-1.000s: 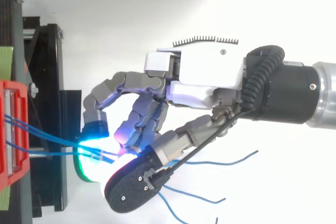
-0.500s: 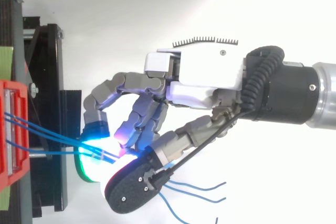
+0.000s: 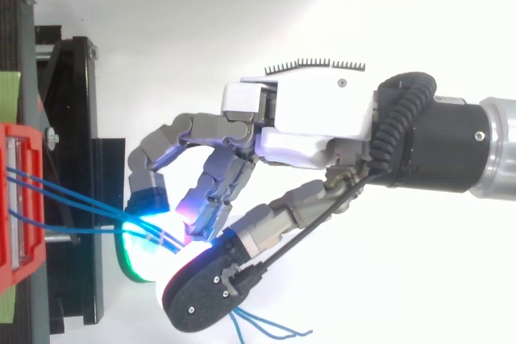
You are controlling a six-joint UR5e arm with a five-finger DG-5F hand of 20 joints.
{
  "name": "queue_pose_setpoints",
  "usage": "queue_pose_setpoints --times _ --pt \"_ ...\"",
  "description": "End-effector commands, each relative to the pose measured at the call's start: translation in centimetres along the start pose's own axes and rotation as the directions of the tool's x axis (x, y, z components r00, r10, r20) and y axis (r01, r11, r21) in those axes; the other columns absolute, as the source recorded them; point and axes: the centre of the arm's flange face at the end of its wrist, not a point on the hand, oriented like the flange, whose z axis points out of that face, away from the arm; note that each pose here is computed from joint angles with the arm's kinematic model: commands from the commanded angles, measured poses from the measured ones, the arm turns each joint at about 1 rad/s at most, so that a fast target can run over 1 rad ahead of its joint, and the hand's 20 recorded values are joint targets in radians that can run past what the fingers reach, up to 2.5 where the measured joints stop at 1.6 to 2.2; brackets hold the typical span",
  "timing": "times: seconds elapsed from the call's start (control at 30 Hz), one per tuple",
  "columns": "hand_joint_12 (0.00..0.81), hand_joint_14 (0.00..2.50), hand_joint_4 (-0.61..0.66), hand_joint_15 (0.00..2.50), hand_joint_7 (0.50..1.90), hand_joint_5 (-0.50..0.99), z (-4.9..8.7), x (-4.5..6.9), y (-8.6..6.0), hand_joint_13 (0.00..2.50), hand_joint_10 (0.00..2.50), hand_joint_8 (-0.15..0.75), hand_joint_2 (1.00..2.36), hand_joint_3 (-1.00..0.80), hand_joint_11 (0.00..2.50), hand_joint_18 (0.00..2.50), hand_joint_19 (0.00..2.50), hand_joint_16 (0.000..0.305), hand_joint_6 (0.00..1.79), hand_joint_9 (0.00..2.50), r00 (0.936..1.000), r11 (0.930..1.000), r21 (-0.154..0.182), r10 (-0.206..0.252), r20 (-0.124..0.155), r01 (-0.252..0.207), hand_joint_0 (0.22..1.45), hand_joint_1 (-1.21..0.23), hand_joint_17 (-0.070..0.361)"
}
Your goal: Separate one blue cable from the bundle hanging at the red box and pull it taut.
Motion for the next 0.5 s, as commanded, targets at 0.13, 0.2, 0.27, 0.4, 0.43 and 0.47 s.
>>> queue_pose_setpoints --times 0.13,0.2,0.27,0.4,0.43,0.47 --pt "0.265 0.02 0.06 0.54 1.24 -0.22 0.00 -0.01 -0.06 1.29 0.02 0.285 1.00 -0.47 1.06 0.80 0.30 0.012 0.89 1.01 1.0000 1.0000 0.001 0.000 0.000 0.000 0.77 -0.86 0.027" --pt "0.272 0.02 0.06 0.64 1.24 -0.22 0.00 -0.01 -0.06 1.32 0.02 0.284 1.00 -0.47 1.07 0.81 0.31 0.012 0.89 1.01 1.0000 1.0000 0.001 -0.001 0.000 0.001 0.77 -0.85 0.027" --pt "0.278 0.02 0.06 0.72 1.24 -0.22 0.00 -0.01 -0.06 1.35 0.02 0.283 1.00 -0.47 1.08 0.81 0.32 0.012 0.89 1.01 1.0000 1.0000 0.001 -0.001 0.000 0.001 0.77 -0.85 0.028" --pt "0.297 0.03 0.06 0.97 1.24 -0.22 0.00 -0.01 -0.06 1.42 0.02 0.278 1.00 -0.47 1.09 0.83 0.34 0.014 0.89 1.00 1.0000 1.0000 0.001 -0.001 0.000 0.001 0.77 -0.85 0.032" --pt "0.292 0.03 0.06 1.02 1.24 -0.22 0.00 -0.01 -0.06 1.43 0.02 0.278 1.00 -0.47 1.09 0.83 0.35 0.015 0.89 1.00 1.0000 1.0000 0.001 -0.001 0.000 0.001 0.77 -0.85 0.033" --pt "0.288 0.03 0.06 1.08 1.24 -0.22 -0.03 0.00 0.05 1.46 0.02 0.278 1.00 -0.47 1.10 0.83 0.36 0.015 0.89 1.00 1.0000 1.0000 0.000 -0.001 0.000 0.001 0.77 -0.85 0.033"
